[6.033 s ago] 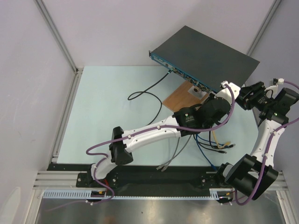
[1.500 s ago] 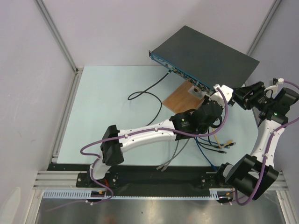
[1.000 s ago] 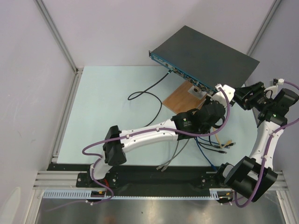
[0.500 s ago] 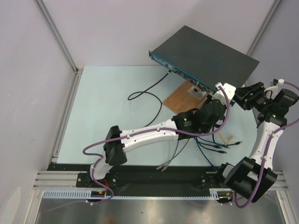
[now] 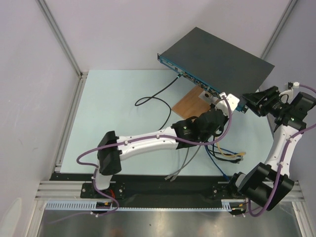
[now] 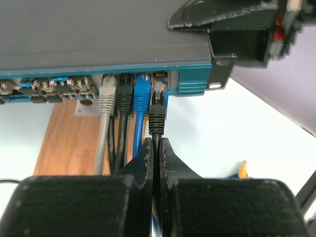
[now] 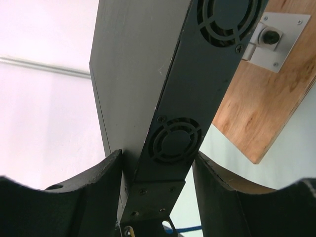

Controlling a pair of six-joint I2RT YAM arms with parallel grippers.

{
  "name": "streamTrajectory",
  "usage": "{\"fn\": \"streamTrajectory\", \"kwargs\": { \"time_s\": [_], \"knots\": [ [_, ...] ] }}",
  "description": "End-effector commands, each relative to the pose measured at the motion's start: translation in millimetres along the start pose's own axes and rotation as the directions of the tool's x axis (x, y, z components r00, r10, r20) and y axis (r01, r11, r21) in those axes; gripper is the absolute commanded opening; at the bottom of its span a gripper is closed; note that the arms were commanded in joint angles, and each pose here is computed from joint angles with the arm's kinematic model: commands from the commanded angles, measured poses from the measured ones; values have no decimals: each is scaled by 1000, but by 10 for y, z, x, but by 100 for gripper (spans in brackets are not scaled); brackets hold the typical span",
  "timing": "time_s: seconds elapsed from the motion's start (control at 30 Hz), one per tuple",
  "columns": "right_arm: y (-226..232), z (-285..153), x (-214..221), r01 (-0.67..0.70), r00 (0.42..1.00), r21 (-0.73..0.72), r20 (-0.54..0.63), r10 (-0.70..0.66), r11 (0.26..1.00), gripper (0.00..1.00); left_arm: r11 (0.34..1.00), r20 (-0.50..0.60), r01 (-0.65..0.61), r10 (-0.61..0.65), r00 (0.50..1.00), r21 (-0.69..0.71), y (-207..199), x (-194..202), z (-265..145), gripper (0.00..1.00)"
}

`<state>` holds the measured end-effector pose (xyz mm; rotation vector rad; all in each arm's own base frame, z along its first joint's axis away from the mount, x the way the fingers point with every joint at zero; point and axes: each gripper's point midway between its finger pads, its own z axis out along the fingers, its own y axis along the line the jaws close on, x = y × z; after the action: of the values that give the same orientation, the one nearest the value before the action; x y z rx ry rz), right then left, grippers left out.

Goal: Insert the plug into the switch port

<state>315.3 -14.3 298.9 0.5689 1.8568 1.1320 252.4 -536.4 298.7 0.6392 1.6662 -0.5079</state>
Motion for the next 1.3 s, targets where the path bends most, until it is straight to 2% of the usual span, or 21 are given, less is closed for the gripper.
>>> {"fn": "streamTrajectory", "kwargs": {
  "time_s": [0.0,0.03,0.07,0.13,0.17,0.3,0.43,0.5,0.53,0.57,0.7,0.83,1.13,1.23,1.27],
  "knots": [
    [197,-106,122,73,991,-97,-102,-83,993,57,999,48,-49,49,998,-7,328,-259,-247,0],
    [204,-136,95,77,991,-97,-98,-87,992,62,998,61,-55,54,997,8,331,-282,-295,0],
    [213,-173,59,106,990,-95,-88,-114,990,73,998,92,-65,64,994,11,380,-397,-392,0],
    [250,-279,-5,101,991,-82,-79,-108,991,83,996,120,-82,79,990,22,374,-394,-447,0],
    [250,-315,-28,144,986,-87,-72,-150,986,89,996,124,-83,80,989,17,395,-402,-457,0],
    [369,-514,-124,154,986,-107,-49,-160,982,89,998,170,-60,56,984,21,406,-556,-531,0],
    [608,-703,-307,172,985,-181,3,-174,968,84,997,265,-64,52,963,36,376,-795,-644,0],
    [807,-764,-312,229,972,-241,8,-234,943,79,997,316,-57,37,948,55,316,-911,-697,0],
    [888,-779,-293,202,978,-253,-4,-210,946,78,996,330,-63,39,943,61,302,-951,-712,0],
    [987,-765,-246,231,969,-275,-17,-245,933,76,995,345,-67,38,938,72,266,-992,-737,0],
    [1186,-663,0,247,953,-338,-86,-291,908,62,992,416,-76,25,909,105,108,-1146,-790,0],
    [1414,-576,226,296,924,-382,-117,-364,876,54,991,434,-59,2,901,119,-9,-1197,-728,0],
    [1536,-537,470,292,908,-422,-159,-388,858,50,994,449,-19,-31,893,108,-93,-1258,-618,0],
    [1532,-508,512,290,909,-418,-162,-385,861,45,994,450,-21,-30,892,108,-108,-1259,-619,0],
    [1536,-498,529,303,905,-423,-154,-397,854,40,994,450,-22,-31,892,111,-126,-1258,-624,0]
  ]
}}
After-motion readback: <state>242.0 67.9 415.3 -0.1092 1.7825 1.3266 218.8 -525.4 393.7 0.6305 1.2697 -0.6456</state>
